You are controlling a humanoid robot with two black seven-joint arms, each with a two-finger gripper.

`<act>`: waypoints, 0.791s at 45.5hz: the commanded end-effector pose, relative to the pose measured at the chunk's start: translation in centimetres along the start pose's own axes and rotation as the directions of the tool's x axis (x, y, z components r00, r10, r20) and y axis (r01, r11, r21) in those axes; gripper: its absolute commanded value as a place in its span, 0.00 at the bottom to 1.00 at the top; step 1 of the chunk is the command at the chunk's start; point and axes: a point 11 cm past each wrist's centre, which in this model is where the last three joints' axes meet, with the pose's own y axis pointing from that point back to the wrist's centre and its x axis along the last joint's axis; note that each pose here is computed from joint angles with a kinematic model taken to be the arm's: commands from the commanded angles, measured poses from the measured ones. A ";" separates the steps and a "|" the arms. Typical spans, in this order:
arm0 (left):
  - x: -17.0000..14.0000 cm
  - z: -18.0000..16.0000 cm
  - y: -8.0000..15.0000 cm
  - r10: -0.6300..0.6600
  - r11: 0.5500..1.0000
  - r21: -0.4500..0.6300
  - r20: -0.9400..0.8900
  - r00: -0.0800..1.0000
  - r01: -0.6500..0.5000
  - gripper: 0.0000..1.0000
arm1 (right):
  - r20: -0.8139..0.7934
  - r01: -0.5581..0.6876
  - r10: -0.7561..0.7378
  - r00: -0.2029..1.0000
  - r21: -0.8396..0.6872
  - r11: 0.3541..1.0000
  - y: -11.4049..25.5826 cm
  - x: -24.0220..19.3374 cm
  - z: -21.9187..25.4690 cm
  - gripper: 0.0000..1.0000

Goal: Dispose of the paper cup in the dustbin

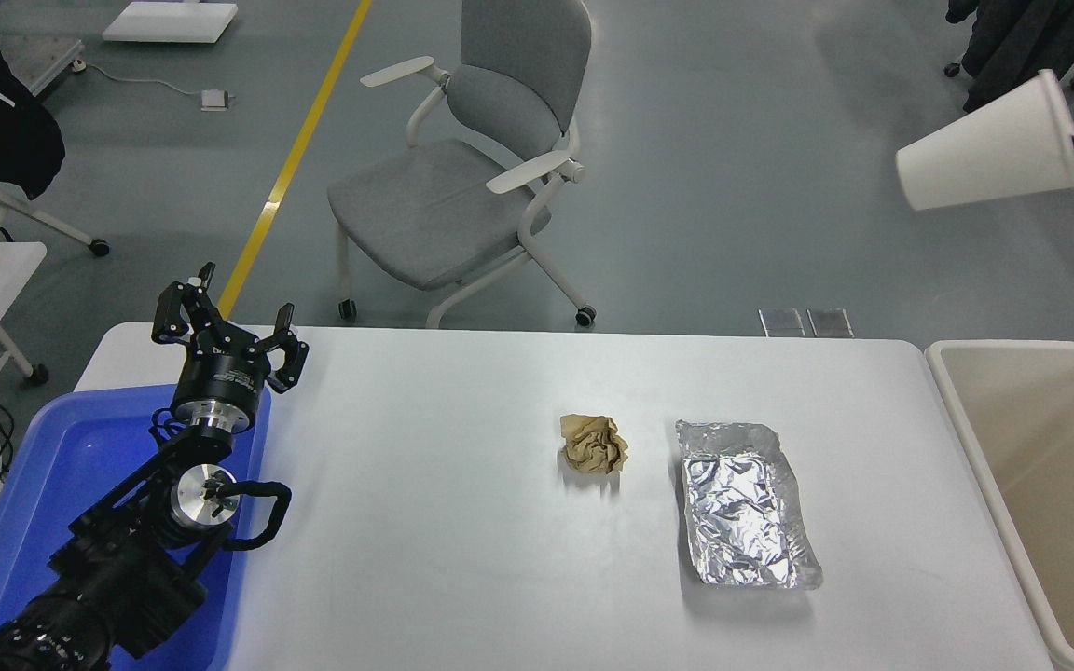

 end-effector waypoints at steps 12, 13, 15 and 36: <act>0.0 0.0 0.0 0.001 1.000 0.000 0.000 1.000 -0.001 1.00 | 0.001 -0.239 0.268 0.963 -0.449 0.861 8.0 3.6 16.4 0.00; 0.0 0.0 0.0 0.001 1.000 0.000 0.000 1.000 -0.001 1.00 | 0.005 -0.240 0.273 0.962 -0.463 0.853 8.2 3.2 17.1 0.00; 0.0 0.0 0.0 0.001 1.000 0.000 0.000 1.000 -0.001 1.00 | 0.015 -0.241 0.285 0.958 -0.489 0.838 8.6 2.3 18.3 0.00; 0.0 0.0 0.0 0.000 1.000 0.000 0.001 1.000 0.000 1.00 | 0.289 -0.152 0.517 0.806 -0.743 0.652 9.0 -9.6 26.9 0.00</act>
